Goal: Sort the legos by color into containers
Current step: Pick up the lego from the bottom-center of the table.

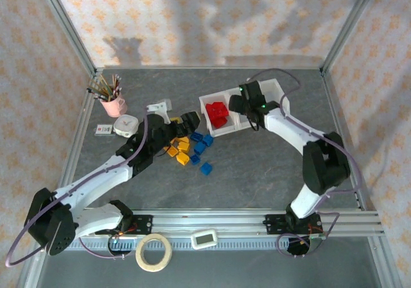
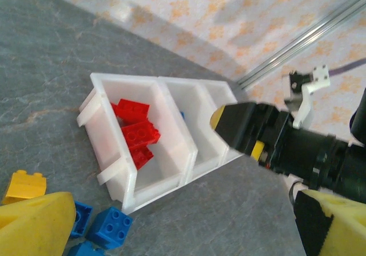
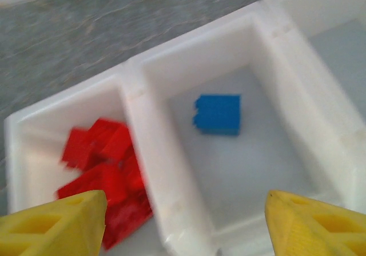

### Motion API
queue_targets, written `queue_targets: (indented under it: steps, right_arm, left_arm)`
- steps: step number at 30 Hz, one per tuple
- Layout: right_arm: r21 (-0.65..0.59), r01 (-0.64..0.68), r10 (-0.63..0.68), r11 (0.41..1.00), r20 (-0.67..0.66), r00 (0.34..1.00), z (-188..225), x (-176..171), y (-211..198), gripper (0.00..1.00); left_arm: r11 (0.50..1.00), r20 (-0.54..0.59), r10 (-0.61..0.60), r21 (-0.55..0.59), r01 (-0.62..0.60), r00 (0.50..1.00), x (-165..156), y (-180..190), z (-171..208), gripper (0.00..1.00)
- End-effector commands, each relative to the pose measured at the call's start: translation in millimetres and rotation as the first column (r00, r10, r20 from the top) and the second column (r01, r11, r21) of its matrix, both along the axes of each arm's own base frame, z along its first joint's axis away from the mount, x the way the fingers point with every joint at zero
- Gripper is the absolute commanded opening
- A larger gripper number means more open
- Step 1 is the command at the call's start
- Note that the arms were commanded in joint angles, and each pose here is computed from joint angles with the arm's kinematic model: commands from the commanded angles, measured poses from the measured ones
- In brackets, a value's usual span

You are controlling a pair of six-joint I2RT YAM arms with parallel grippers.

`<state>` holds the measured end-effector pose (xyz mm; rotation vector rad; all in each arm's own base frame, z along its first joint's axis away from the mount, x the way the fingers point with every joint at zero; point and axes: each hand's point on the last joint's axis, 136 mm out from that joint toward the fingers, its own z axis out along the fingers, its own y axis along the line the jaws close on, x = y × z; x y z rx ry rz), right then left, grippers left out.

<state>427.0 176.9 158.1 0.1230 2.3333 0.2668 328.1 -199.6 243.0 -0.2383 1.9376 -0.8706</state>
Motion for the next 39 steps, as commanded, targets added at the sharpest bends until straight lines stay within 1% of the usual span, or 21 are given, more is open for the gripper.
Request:
queue_targets:
  steps: [1, 5, 8, 10, 13, 15, 20, 24, 29, 33, 39]
  right_arm:
    - [0.021, -0.076, 0.076, 0.997, -0.008, 0.997, 6, -29, 15, 0.74]
    - [0.016, -0.177, 0.177, 0.984, -0.035, 0.984, -1, -64, 36, 0.76]
    - [0.011, -0.267, 0.268, 0.964, -0.059, 0.962, -11, -93, 56, 0.77]
    - [0.003, -0.331, 0.330, 0.944, -0.073, 0.941, -20, -114, 70, 0.77]
    - [-0.052, -0.402, 0.397, 0.914, -0.083, 0.914, -34, -141, 89, 0.79]
    - [-0.067, -0.457, 0.450, 0.887, -0.091, 0.888, -42, -159, 102, 0.80]
    - [-0.071, -0.534, 0.524, 0.842, -0.122, 0.843, -65, -192, 124, 0.82]
    - [-0.115, -0.555, 0.533, 0.824, -0.174, 0.828, -91, -201, 130, 0.83]
    - [-0.152, -0.570, 0.543, 0.808, -0.187, 0.819, -105, -199, 138, 0.81]
    - [-0.207, -0.554, 0.520, 0.806, -0.199, 0.831, -115, -190, 138, 0.76]
    - [-0.219, -0.557, 0.517, 0.801, -0.216, 0.829, -125, -187, 142, 0.64]
  left_arm:
    - [1.000, -0.012, 0.009, 0.024, -0.009, 1.000, -13, 12, -7, 0.99]
    - [0.998, -0.042, 0.041, 0.041, -0.040, 0.998, -26, 26, -19, 0.99]
    - [0.997, -0.071, 0.064, 0.055, -0.060, 0.995, -36, 36, -30, 0.99]
    - [0.995, -0.091, 0.082, 0.056, -0.077, 0.992, -42, 43, -37, 0.99]
    - [0.993, -0.115, 0.106, 0.065, -0.099, 0.988, -51, 52, -45, 0.99]
    - [0.991, -0.128, 0.121, 0.073, -0.112, 0.984, -56, 58, -51, 0.99]
    - [0.987, -0.153, 0.153, 0.080, -0.143, 0.976, -65, 69, -61, 0.99]
    - [0.985, -0.167, 0.167, 0.078, -0.156, 0.972, -69, 73, -69, 0.99]
    - [0.981, -0.173, 0.187, 0.078, -0.175, 0.967, -72, 78, -75, 0.99]
    - [0.979, -0.171, 0.198, 0.082, -0.187, 0.965, -73, 81, -76, 0.99]
    - [0.977, -0.162, 0.207, 0.082, -0.196, 0.965, -75, 85, -72, 0.99]
